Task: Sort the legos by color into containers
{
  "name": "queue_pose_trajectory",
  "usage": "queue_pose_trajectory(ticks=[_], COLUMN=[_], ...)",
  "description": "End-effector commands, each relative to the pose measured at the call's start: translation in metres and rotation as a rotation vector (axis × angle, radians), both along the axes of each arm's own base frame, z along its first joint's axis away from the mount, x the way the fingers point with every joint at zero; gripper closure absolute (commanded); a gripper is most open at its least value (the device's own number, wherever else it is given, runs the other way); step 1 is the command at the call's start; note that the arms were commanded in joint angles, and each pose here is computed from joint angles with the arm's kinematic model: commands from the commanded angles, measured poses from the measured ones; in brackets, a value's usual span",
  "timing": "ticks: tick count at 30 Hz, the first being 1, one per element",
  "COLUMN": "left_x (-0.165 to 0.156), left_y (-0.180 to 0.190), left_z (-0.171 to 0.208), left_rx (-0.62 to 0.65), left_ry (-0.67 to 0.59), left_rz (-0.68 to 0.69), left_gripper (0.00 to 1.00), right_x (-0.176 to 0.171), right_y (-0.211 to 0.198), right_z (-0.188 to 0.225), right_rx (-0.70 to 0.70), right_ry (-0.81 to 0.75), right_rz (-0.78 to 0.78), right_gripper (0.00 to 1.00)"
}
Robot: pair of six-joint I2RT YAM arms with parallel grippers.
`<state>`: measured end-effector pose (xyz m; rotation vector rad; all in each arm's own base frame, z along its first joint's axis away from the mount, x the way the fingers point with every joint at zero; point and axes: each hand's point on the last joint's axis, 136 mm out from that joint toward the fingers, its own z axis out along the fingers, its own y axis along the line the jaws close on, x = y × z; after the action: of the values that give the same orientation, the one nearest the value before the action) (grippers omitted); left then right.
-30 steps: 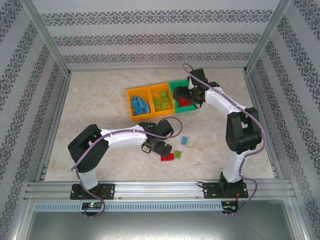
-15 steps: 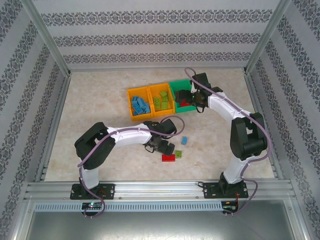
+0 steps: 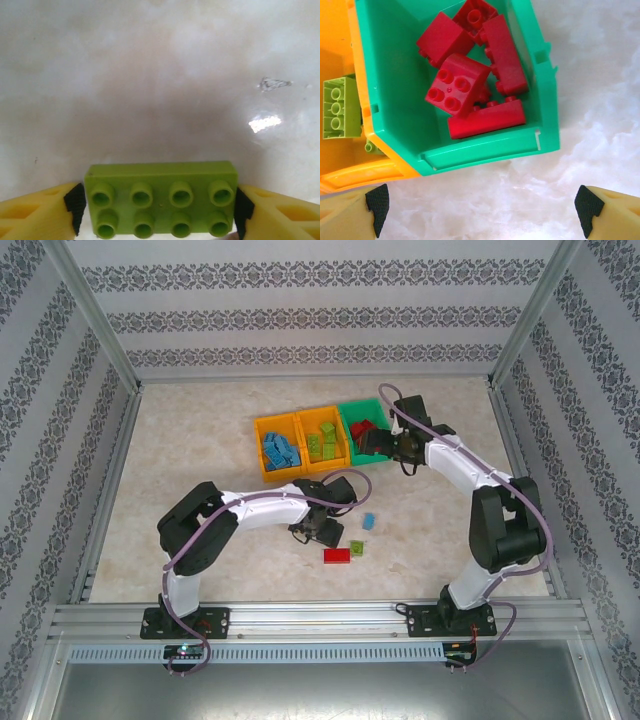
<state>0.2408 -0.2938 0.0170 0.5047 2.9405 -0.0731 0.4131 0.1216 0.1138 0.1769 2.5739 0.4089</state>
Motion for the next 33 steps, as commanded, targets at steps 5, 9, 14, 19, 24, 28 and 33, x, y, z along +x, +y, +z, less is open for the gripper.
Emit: queue_pose_trajectory(ticks=[5, 9, 14, 19, 24, 28, 33], left_x=[-0.003, 0.004, 0.02, 0.044, 0.067, 0.089, 0.131], left_y=[0.006, 0.008, 0.009, 0.007, 0.007, 0.008, 0.006], left_z=[-0.008, -0.007, 0.006, 0.024, 0.035, 0.046, 0.074], left_rx=[0.041, 0.035, 0.025, 0.017, 0.016, 0.004, -0.017], left_ry=[0.032, 0.026, -0.002, -0.042, -0.064, -0.089, -0.156], left_rz=[0.003, 0.009, 0.006, -0.007, -0.016, -0.009, -0.007], left_gripper=[0.42, 0.44, 0.45, 0.45, 0.44, 0.44, 0.43], right_x=[-0.005, -0.008, -0.013, -0.021, -0.034, -0.041, -0.046], right_y=[-0.016, -0.018, -0.02, -0.02, -0.02, -0.024, -0.024], right_z=[0.003, 0.001, 0.002, -0.002, -0.013, -0.018, -0.02], right_rx=[-0.026, -0.028, -0.029, -0.021, -0.015, -0.026, -0.018], right_ry=[-0.03, -0.028, -0.034, -0.026, -0.006, 0.0, 0.003], right_rz=[-0.021, -0.022, -0.025, -0.026, -0.028, -0.038, -0.041], right_gripper=[0.02, 0.02, 0.02, 0.02, 0.02, 0.02, 0.02])
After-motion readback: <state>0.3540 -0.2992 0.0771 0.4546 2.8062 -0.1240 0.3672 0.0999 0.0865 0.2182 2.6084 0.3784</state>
